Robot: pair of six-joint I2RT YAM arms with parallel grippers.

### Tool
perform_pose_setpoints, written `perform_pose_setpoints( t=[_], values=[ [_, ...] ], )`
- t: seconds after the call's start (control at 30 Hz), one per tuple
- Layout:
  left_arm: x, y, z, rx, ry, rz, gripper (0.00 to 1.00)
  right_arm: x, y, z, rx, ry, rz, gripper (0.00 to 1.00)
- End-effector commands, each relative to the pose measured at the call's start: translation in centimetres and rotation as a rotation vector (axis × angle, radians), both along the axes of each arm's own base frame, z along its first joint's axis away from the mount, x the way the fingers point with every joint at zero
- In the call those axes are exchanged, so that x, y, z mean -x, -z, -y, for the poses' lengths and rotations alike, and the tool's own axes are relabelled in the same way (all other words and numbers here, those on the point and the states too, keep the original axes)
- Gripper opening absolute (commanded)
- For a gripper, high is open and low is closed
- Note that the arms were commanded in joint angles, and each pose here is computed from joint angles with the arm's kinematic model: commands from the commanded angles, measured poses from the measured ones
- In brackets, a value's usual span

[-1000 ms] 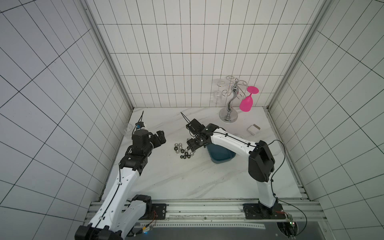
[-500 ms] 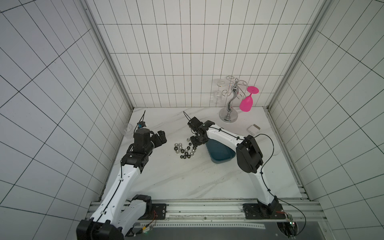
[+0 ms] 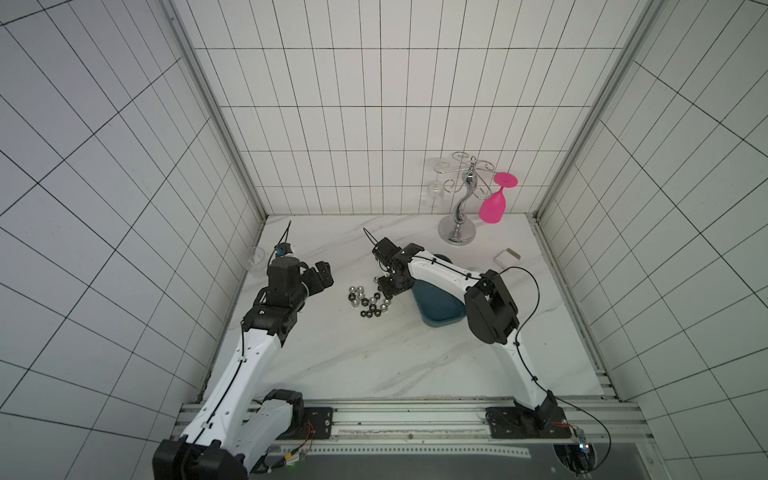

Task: Put the nuts on the desktop into the storage box
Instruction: Pick up the nut from the center of the board, then place the nut in the storage box.

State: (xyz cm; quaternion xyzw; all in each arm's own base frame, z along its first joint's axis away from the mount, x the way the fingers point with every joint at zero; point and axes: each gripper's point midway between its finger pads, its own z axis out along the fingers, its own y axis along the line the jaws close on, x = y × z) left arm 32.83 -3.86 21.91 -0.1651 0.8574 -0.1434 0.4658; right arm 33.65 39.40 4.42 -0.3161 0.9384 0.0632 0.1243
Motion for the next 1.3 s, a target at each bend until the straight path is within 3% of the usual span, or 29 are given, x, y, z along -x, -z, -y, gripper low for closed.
perform_pose_setpoints(
  t=[0.0,0.17,0.3,0.43,0.5,0.7,0.87,1.1,1.27],
  values=[
    [-0.1,-0.1,0.2,-0.010,0.016,0.002,0.99,0.5,1.4,-0.1,0.028,0.003,-0.037,0.53],
    [0.1,-0.1,0.2,-0.018,0.016,0.001,0.99,0.7,2.2,0.0,0.041,0.006,-0.061,0.50],
    [0.1,0.0,0.1,-0.019,0.016,-0.003,0.99,1.2,2.7,0.1,0.048,0.013,-0.084,0.42],
    [0.1,-0.1,0.1,-0.017,0.015,0.001,0.98,1.5,2.0,0.1,0.035,0.019,-0.092,0.20],
    [0.2,-0.2,0.2,-0.017,0.018,0.002,0.98,1.0,0.2,-0.3,-0.003,0.027,-0.056,0.15],
    [0.1,-1.1,0.4,-0.005,0.025,0.019,0.98,-0.8,-8.7,-1.1,-0.153,0.047,0.100,0.15],
    [-0.1,-1.7,1.2,0.002,0.055,0.029,0.99,-2.3,-13.6,2.5,-0.207,0.126,0.162,0.16],
    [-0.4,-1.7,3.9,0.014,0.142,0.021,0.99,-4.6,-10.1,11.8,-0.120,0.310,0.073,0.16],
    [-0.8,-1.2,4.8,0.020,0.159,-0.001,0.99,-5.4,-7.0,14.3,-0.064,0.331,0.016,0.16]
  ],
)
